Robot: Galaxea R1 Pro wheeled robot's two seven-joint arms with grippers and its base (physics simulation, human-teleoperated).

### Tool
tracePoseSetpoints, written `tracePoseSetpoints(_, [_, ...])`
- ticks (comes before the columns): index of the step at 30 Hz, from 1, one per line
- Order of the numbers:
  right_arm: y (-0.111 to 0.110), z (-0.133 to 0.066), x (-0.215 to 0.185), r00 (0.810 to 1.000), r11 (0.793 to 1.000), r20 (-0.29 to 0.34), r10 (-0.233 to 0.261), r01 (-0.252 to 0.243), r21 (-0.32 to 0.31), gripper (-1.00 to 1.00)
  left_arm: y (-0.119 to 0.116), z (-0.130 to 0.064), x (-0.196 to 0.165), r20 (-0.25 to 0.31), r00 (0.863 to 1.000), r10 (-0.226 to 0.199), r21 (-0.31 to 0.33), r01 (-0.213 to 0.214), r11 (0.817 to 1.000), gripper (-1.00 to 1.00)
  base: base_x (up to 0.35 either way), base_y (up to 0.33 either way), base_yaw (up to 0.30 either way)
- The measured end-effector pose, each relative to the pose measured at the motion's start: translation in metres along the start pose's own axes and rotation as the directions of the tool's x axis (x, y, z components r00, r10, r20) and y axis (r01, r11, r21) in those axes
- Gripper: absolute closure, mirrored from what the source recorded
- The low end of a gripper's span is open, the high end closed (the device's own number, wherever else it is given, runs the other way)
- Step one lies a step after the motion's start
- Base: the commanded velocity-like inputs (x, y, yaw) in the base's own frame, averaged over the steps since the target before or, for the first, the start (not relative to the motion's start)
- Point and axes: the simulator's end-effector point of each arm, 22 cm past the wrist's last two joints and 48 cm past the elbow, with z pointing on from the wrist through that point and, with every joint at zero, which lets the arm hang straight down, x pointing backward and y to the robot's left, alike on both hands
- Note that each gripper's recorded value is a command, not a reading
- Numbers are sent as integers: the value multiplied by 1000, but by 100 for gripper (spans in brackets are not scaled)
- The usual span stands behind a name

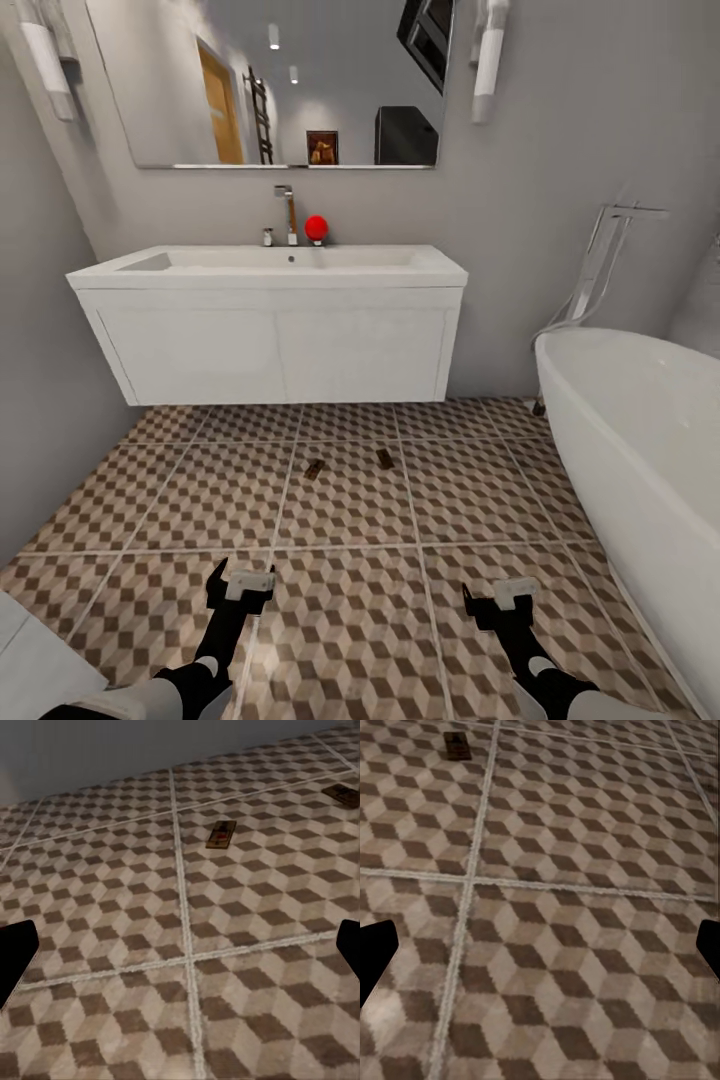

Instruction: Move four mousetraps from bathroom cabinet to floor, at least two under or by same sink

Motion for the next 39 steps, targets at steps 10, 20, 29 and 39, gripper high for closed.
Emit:
tracePoseSetpoints(10, [-4,-7,-26,999,1000,48,4,-4,8,-100,7,-3,-30,52,999,-2,-11,2,1000,-100,0,0,0])
tracePoseSetpoints(20, [-7,-15,-56,998,1000,62,5,-6,9,-100,13,-5,-60,63,998,-1,-14,2,1000,-100,0,0,0])
tracePoseSetpoints(29, [-11,-22,-83,997,1000,75,5,-6,10,-100,19,-8,-88,75,997,-1,-17,2,1000,-100,0,0,0])
tracePoseSetpoints(39, [-15,-30,-113,996,1000,90,6,-7,12,-100,25,-11,-118,88,996,-2,-19,3,1000,-100,0,0,0])
